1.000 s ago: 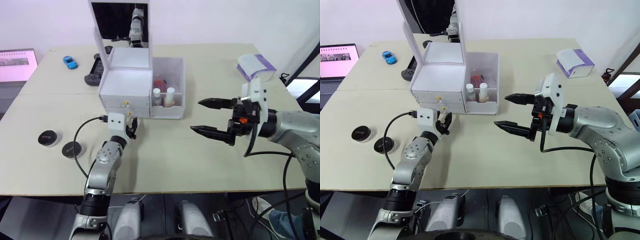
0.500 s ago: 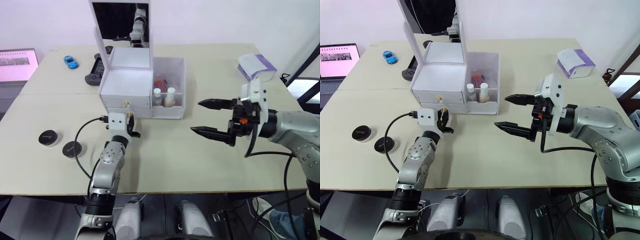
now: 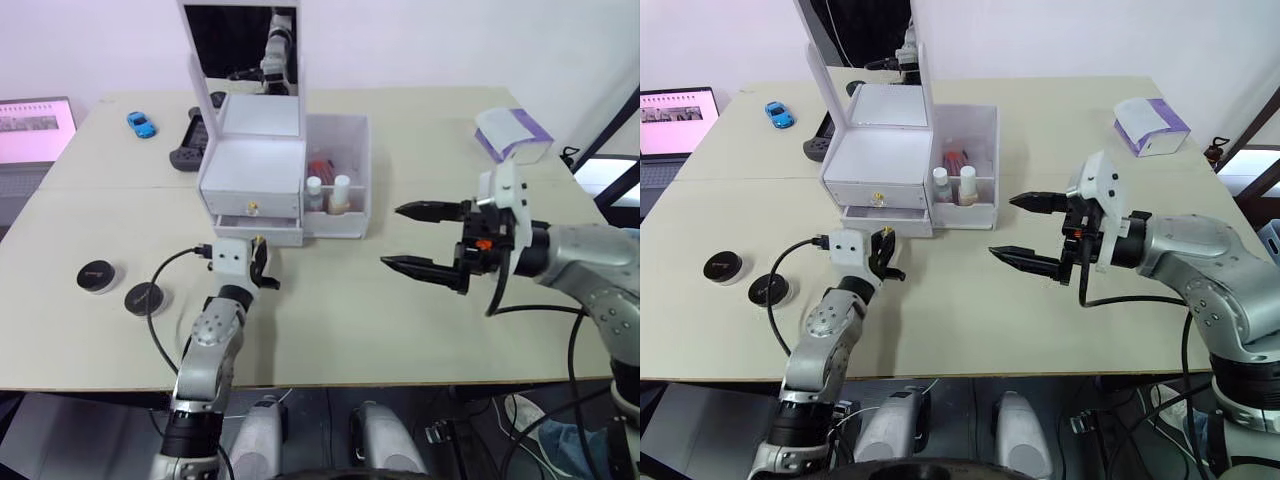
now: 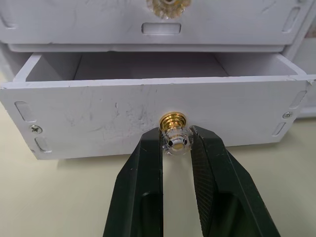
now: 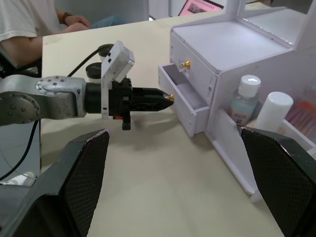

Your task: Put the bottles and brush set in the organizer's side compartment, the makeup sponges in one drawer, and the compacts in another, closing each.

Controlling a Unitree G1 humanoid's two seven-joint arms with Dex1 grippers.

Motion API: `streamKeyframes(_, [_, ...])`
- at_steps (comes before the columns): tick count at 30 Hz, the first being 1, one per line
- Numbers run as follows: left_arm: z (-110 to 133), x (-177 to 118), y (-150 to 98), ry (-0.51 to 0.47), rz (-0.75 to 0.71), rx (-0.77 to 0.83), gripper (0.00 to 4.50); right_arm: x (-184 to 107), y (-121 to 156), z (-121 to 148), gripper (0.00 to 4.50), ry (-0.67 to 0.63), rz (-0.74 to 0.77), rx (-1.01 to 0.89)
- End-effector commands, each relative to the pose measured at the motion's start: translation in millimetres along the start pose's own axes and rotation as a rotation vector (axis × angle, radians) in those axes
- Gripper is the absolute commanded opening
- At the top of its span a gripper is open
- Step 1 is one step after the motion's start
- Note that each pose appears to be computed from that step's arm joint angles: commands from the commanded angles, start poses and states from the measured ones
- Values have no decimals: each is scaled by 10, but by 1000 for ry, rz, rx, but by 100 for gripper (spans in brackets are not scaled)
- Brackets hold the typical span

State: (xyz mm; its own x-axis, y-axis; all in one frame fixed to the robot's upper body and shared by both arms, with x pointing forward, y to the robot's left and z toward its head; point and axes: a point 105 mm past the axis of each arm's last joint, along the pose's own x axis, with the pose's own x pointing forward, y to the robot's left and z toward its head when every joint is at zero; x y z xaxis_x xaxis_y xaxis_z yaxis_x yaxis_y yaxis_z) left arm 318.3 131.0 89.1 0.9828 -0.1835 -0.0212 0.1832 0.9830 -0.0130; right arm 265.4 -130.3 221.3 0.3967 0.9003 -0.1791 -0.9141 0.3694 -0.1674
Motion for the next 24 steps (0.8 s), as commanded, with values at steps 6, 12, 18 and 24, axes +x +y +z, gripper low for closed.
streamKeyframes(6, [132, -402, -36, 10, -32, -33, 28, 46, 18, 30, 450, -7, 40, -24])
streamKeyframes(12, [65, -522, -43, 62, -32, -59, 28, 61, 20, 19, 450, -6, 54, -15])
streamKeyframes(18, [54, -539, -62, 73, -36, -70, 28, 68, 21, 14, 450, -6, 55, -11])
streamKeyframes(24, [59, -549, -72, 76, -52, -68, 28, 72, 14, 8, 450, -4, 53, -13])
